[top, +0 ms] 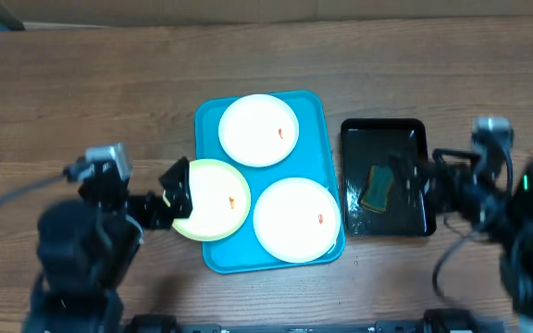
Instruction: Clean dirty plates on tray and stack at the side
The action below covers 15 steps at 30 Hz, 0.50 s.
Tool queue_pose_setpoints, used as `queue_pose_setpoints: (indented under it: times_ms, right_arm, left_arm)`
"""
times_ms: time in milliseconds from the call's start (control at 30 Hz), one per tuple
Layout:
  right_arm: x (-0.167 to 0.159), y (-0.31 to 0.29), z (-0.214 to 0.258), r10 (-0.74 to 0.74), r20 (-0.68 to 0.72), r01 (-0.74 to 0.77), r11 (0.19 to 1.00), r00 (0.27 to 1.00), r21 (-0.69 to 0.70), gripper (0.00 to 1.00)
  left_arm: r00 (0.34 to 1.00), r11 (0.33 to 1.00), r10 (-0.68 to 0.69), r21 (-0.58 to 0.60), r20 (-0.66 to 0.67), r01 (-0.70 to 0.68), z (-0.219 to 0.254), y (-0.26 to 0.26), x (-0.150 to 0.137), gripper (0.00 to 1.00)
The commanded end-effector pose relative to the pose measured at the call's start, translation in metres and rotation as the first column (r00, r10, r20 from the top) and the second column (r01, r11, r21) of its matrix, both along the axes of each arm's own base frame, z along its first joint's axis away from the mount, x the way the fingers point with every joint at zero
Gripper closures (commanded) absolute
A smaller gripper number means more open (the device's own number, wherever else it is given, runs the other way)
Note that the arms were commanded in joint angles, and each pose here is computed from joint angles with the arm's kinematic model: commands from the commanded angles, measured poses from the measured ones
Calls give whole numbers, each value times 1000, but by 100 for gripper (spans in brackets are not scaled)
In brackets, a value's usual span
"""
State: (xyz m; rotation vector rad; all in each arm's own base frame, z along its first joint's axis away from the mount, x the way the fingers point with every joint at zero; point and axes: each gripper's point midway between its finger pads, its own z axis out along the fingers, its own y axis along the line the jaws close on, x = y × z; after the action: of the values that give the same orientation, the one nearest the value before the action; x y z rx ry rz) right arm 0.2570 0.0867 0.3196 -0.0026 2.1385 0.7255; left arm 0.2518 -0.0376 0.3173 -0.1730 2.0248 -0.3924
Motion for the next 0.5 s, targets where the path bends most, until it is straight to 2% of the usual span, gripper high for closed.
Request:
queue_pose_setpoints:
  times_ms: [0,133,233,300,333,400,467]
  right_arm:
    - [26,2,5,30,-82,-31,999,996,-13,0]
    - [37,16,-12,86,-221,-67,994,971,91,0]
    - [49,19,-31,95,-288,-69,993,953,100,0]
    - [56,23,-47,105,-338,-77,992,935,95,11]
    - [58,25,-56,105,-366,-78,993,925,87,15]
    - [60,27,-78,83,-433,-73,997,897,40,18]
    - [62,22,-104,3,-510,-35,998,860,-53,19]
  left_arm:
    - [992,999,-40,12,-122,42,-1,-6,13,0]
    - [963,998,-57,25,-262,66,-20,-7,18,0]
    - [934,992,-129,-45,-332,121,-34,-22,19,0]
    - [916,985,-173,-85,-362,153,-41,-30,21,0]
    - [909,982,-185,-96,-374,160,-44,-32,22,0]
    - [889,979,-203,-103,-410,176,-53,-38,23,0]
    - [866,973,-232,-101,-443,209,-63,-48,24,1]
